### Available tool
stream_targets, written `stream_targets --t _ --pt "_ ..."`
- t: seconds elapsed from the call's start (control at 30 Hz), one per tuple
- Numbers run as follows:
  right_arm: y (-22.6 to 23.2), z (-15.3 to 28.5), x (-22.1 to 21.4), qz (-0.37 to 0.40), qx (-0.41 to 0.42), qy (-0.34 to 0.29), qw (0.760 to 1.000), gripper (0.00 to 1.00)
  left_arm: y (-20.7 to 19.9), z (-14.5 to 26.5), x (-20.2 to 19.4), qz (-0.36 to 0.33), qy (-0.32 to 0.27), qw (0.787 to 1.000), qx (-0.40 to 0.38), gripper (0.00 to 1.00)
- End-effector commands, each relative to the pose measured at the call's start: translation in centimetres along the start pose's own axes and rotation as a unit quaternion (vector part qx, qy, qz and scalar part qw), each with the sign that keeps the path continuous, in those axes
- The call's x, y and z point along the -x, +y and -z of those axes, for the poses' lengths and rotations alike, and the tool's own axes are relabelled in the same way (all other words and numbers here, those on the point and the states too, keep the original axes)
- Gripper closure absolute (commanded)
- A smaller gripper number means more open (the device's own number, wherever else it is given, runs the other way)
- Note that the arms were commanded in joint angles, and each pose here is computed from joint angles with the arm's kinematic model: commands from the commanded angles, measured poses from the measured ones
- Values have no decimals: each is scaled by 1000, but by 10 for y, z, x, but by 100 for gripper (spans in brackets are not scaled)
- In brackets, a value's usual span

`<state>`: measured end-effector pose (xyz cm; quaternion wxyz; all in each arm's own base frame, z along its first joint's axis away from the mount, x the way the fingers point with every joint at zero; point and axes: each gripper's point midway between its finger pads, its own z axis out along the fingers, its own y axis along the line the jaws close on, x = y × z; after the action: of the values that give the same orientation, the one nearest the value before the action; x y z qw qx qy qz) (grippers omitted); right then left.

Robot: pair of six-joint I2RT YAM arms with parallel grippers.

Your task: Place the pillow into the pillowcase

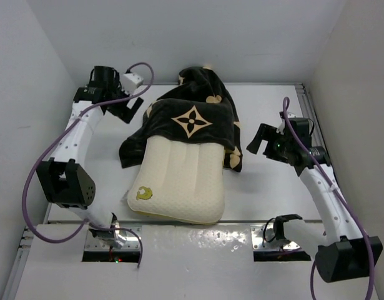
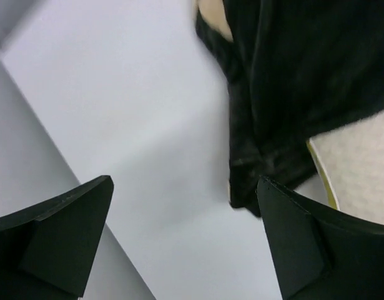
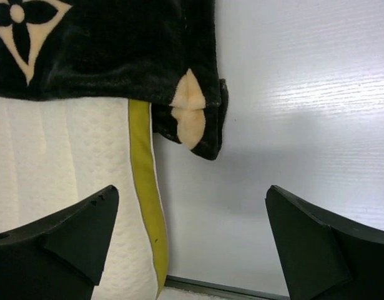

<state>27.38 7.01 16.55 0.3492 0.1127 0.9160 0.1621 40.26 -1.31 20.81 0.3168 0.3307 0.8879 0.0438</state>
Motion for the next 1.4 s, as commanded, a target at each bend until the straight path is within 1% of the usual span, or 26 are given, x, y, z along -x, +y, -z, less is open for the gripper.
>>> stream_targets --t 0.0,0.07,0.1,0.13,0.17,0.2,0.23,0.3,0.33,0.37,0.4,0.43,0.47,0.53,0.63,0.77,0.83,0.87,0.93,0.97,1.0,1.07,1.1,1.27,1.33,1.37 --pt "-2 10 -14 5 -2 6 1000 1 2 35 80 -43 -121 991 43 0" --pt "-3 13 -35 10 10 32 999 1 -37 20 100 -82 -126 989 0 2" --pt "2 13 -36 10 24 33 999 1 -52 16 105 -97 -125 987 -15 7" --pt "6 14 -44 7 44 34 998 9 -68 11 109 -114 -121 986 -34 21" --pt "17 13 -39 13 76 17 997 32 -80 6 114 -125 -122 984 -43 72" --pt "27 11 -53 3 111 34 993 56 -102 -4 118 -141 -120 981 -63 86" --pt "33 11 -53 -1 126 23 992 87 -112 -10 121 -145 -122 979 -70 91" --pt "48 5 -52 -3 153 5 988 85 -133 -27 123 -155 -111 978 -82 80" --pt "49 -1 -59 -11 154 13 988 70 -138 -31 128 -155 -116 978 -81 67" --pt "52 -3 -59 -9 156 10 988 61 -143 -34 130 -159 -115 977 -84 60" --pt "60 -4 -67 3 165 24 986 54 -158 -39 132 -178 -114 973 -98 44" --pt "58 -8 -67 -3 149 19 989 46 -167 -41 129 -196 -111 968 -112 38" --pt "64 -12 -74 4 151 30 988 33 -185 -46 125 -233 -110 957 -136 31" --pt "71 -21 -83 0 158 42 987 18 -206 -59 108 -283 -83 944 -146 24" --pt "85 -31 -99 -10 184 53 982 15 -212 -76 98 -309 -63 941 -123 19" --pt "90 -50 -125 -38 189 85 978 11 -211 -104 89 -303 -37 947 -98 19" --pt "92 -55 -134 -39 190 98 976 10 -212 -111 84 -304 -28 947 -99 20" --pt "89 -61 -143 -40 182 112 976 3 -212 -113 84 -304 -29 947 -98 21" --pt "84 -70 -155 -46 171 124 976 1 -212 -119 81 -301 -27 949 -90 30" --pt "82 -73 -158 -51 169 126 976 1 -211 -119 82 -299 -27 950 -87 38" --pt "90 -76 -154 -55 188 114 974 1 -213 -120 82 -293 -25 952 -88 59" --pt "94 -81 -163 -72 201 131 968 1 -215 -113 90 -286 -30 953 -100 81" --pt "107 -81 -158 -72 226 122 964 1 -220 -109 93 -272 -36 955 -114 99" --pt "140 -84 -156 -38 272 112 955 4 -232 -83 102 -261 -60 951 -151 100" --pt "145 -87 -152 -48 282 105 953 18 -234 -80 102 -260 -61 951 -155 100" --pt "147 -89 -149 -58 288 99 951 30 -236 -77 103 -259 -61 951 -159 100"
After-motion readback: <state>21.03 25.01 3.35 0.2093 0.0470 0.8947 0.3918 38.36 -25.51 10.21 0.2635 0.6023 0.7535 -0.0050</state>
